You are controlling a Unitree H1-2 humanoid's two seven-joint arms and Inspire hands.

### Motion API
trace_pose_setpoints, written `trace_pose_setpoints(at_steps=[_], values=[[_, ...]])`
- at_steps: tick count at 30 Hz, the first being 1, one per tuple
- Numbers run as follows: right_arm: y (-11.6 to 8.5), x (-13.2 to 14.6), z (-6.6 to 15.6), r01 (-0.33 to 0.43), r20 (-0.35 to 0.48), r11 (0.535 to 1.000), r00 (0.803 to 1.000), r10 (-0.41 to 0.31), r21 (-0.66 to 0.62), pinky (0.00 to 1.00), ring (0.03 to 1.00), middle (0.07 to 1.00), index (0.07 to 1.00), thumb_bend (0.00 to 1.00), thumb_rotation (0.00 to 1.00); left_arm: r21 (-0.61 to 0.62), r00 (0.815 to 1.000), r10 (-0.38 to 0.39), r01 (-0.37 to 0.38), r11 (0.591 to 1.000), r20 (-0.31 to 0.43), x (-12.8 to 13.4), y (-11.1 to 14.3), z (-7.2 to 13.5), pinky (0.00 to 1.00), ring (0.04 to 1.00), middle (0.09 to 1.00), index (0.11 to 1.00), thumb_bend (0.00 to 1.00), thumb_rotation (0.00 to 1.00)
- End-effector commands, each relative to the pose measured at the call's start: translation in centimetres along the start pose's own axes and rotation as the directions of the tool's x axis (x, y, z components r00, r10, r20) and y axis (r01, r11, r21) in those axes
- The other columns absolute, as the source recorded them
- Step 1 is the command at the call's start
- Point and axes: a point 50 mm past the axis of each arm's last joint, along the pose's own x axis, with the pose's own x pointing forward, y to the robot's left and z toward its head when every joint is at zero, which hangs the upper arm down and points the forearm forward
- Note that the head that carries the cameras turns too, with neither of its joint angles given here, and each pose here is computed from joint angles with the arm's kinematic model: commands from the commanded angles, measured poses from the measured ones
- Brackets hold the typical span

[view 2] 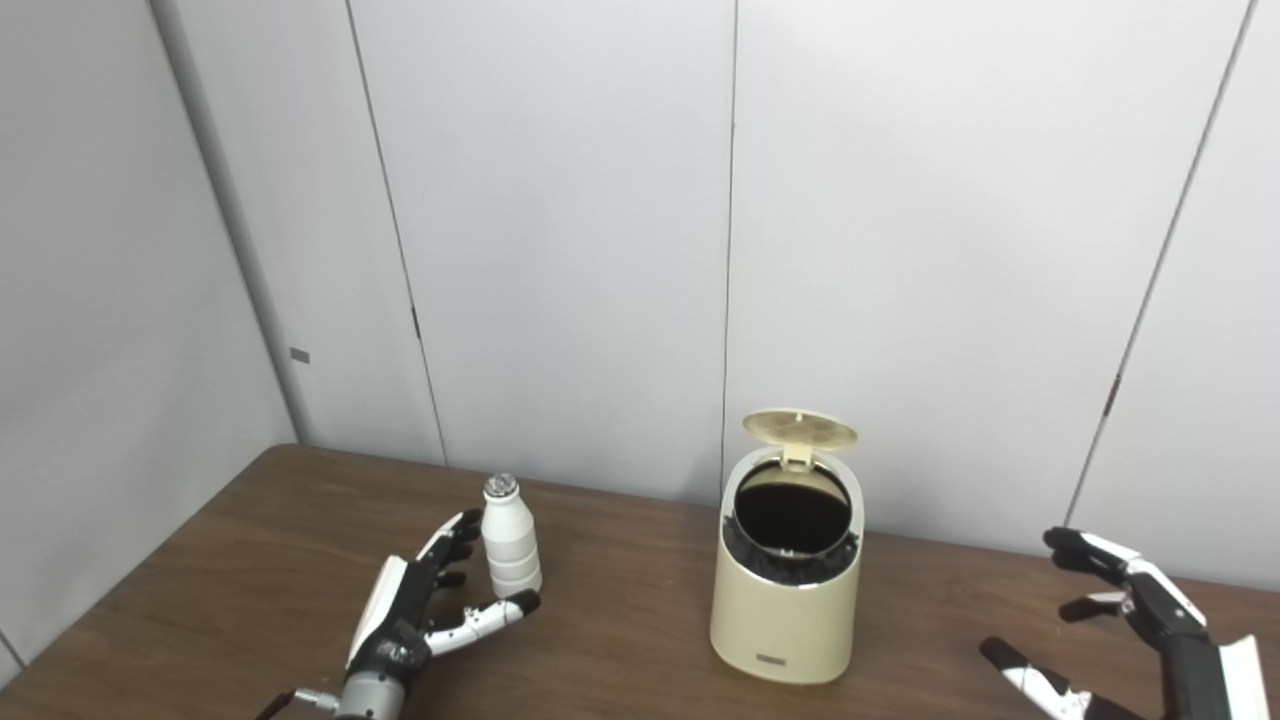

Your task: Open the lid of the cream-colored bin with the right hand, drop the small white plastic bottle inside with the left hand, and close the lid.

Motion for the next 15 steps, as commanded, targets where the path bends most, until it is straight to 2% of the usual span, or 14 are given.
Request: trace_pose_setpoints(at_steps=[1,7,11,14,15], values=[[-0.5,1.3,1.6,0.024,0.071,1.000,0.997,-0.025,0.016,0.44,0.670,0.733,0.672,0.49,0.00,0.008,0.998,0.009,-0.009,1.000,0.067,1.8,0.9,2.7,0.79,0.872,0.884,0.914,1.00,0.39],[-0.3,1.3,1.9,0.032,0.070,0.999,0.997,-0.032,-0.007,0.46,0.688,0.728,0.669,0.49,0.00,0.034,0.998,-0.005,0.002,0.999,0.064,2.8,0.4,3.7,0.74,0.844,0.867,0.900,1.00,0.37],[-0.2,1.3,2.2,0.033,0.076,0.999,0.997,-0.033,-0.005,0.45,0.684,0.723,0.667,0.49,0.00,0.051,0.999,-0.004,0.001,0.999,0.051,3.2,0.1,4.4,0.74,0.851,0.869,0.899,1.00,0.36],[-0.1,1.3,2.4,0.031,0.073,1.000,0.997,-0.031,-0.004,0.45,0.686,0.722,0.665,0.48,0.00,0.053,0.999,0.014,-0.016,0.998,0.042,3.2,-0.1,5.0,0.74,0.856,0.880,0.912,1.00,0.30],[0.0,1.4,2.5,0.032,0.072,0.999,0.997,-0.032,-0.001,0.45,0.682,0.722,0.665,0.48,0.00,0.054,0.999,0.032,-0.034,0.998,0.041,3.2,-0.1,5.1,0.70,0.830,0.864,0.896,1.00,0.27]])
